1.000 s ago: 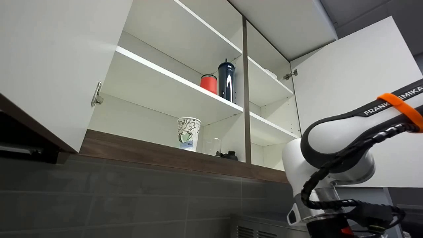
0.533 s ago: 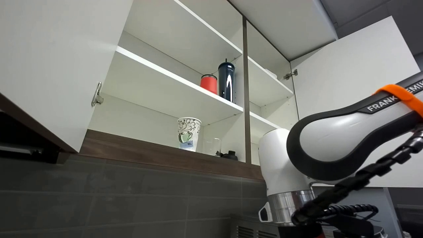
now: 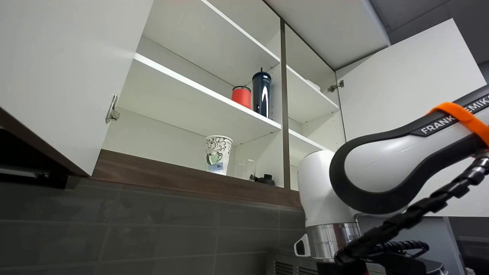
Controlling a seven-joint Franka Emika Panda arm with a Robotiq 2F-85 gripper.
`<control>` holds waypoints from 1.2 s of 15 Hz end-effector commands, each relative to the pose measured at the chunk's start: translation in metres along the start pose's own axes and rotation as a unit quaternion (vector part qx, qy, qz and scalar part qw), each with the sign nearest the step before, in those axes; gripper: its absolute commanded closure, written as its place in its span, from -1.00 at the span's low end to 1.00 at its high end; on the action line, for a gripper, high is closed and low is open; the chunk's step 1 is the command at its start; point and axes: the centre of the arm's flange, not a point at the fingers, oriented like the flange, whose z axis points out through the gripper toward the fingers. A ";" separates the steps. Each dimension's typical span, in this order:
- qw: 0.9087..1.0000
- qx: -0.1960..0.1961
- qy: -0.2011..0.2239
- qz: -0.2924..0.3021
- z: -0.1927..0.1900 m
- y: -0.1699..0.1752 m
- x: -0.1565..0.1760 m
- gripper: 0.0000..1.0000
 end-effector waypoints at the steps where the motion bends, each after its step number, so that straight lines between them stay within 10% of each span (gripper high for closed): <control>1: 0.998 -0.017 0.034 -0.043 0.019 -0.004 0.042 -1.00; 6: 0.989 -0.026 0.111 -0.098 0.044 -0.018 0.082 -1.00; 18: 0.974 -0.029 0.144 -0.172 0.075 -0.029 0.130 -1.00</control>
